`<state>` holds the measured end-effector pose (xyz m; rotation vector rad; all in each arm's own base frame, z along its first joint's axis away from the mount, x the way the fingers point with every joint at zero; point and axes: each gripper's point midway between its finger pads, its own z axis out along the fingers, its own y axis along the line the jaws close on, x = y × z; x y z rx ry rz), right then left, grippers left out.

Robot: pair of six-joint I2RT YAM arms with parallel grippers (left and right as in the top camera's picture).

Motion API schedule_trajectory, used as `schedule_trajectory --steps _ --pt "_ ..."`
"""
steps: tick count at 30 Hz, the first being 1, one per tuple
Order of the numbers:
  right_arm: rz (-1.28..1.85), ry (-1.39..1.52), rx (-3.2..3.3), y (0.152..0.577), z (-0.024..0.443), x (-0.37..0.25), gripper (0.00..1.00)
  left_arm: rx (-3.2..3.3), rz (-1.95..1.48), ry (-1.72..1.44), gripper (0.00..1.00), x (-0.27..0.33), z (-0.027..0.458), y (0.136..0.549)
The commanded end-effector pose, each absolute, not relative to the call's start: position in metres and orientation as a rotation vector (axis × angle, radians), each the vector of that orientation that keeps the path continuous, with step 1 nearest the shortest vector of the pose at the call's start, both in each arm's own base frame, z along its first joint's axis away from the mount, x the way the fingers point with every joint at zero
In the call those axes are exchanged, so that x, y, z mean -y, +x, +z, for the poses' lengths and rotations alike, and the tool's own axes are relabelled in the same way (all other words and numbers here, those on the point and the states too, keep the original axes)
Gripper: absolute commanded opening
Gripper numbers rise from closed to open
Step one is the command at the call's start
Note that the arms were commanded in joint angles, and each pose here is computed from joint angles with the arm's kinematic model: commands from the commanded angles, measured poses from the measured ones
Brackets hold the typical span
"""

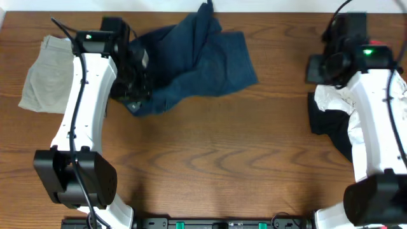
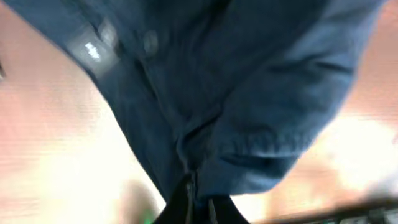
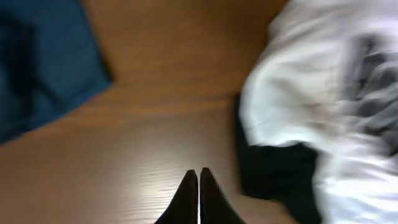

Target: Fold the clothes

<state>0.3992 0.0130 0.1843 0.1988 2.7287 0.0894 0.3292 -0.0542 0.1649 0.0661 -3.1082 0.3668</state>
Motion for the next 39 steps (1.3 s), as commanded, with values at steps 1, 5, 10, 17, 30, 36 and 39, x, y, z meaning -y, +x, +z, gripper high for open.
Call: schedule_trajectory --steps 1,5,10,17,30,36,39 --pt "0.439 0.113 -2.768 0.394 0.16 -0.063 0.05 2.988 0.359 0.075 0.06 0.058 0.154 0.301" --pt "0.516 0.044 -2.762 0.403 0.129 -0.087 0.23 2.858 0.327 0.071 0.06 0.061 0.14 0.27" --pt "0.527 0.058 -2.851 0.398 0.082 -0.105 0.37 2.759 0.293 0.027 0.06 0.07 0.12 0.243" --pt "0.363 0.088 -2.996 0.39 0.024 -0.101 0.36 2.674 0.256 -0.025 0.06 0.078 0.093 0.215" --pt "0.185 0.13 -3.168 0.362 -0.015 -0.08 0.01 2.661 0.25 -0.034 0.14 0.079 0.087 0.21" --pt "-0.172 0.234 -3.33 0.317 -0.01 -0.04 0.01 2.65 0.247 -0.032 0.22 0.078 0.088 0.208" --pt "-0.36 0.316 -3.369 0.299 -0.003 -0.019 0.01 2.643 0.245 -0.031 0.25 0.078 0.089 0.206"
